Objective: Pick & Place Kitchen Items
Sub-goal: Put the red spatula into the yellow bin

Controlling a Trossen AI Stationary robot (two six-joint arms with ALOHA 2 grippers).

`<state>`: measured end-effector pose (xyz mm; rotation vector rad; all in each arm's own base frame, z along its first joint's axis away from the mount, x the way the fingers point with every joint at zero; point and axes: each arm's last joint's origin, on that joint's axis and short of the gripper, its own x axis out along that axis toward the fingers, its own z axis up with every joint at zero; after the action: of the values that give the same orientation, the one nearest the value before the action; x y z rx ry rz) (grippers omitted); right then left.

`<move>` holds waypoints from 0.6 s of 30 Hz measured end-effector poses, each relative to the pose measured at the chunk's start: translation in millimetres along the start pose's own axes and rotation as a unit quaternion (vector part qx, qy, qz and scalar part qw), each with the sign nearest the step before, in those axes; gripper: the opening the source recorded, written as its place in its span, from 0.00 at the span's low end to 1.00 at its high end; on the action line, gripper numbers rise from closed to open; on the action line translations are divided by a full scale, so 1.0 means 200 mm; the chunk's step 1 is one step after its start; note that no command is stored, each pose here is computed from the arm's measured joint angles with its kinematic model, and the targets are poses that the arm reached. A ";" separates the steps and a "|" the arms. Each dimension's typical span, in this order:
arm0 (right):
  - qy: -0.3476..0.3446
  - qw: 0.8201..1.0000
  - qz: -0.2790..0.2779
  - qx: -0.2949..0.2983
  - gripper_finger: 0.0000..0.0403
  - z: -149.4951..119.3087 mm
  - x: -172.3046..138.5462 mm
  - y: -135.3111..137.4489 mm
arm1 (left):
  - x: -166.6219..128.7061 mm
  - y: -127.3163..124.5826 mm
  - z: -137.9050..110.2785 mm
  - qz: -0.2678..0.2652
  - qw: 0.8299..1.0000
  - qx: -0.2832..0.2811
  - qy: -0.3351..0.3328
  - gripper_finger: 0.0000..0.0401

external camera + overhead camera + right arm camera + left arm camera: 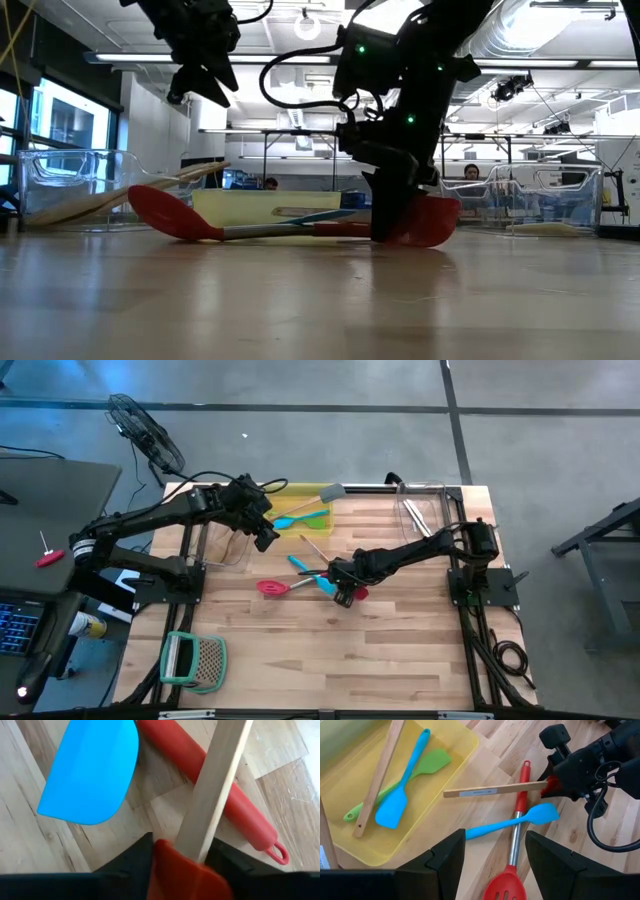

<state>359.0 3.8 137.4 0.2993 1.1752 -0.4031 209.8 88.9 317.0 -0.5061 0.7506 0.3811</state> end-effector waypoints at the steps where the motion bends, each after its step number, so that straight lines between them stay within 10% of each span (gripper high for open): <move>1: 0.000 1.000 0.000 0.001 0.31 0.00 0.00 0.00 | 0.00 0.00 0.00 0.000 1.000 0.000 0.000 0.51; 6: -0.014 1.000 0.002 0.000 0.07 0.01 0.00 0.01 | 0.00 0.00 0.00 0.000 1.000 0.000 0.000 0.51; 18: -0.025 1.000 -0.017 0.000 0.07 0.02 -0.02 0.00 | 0.00 0.00 0.00 0.000 1.000 0.000 0.001 0.51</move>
<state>360.1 2.4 141.8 0.2685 1.1329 -0.4382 209.7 88.8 316.8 -0.5061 0.7526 0.3816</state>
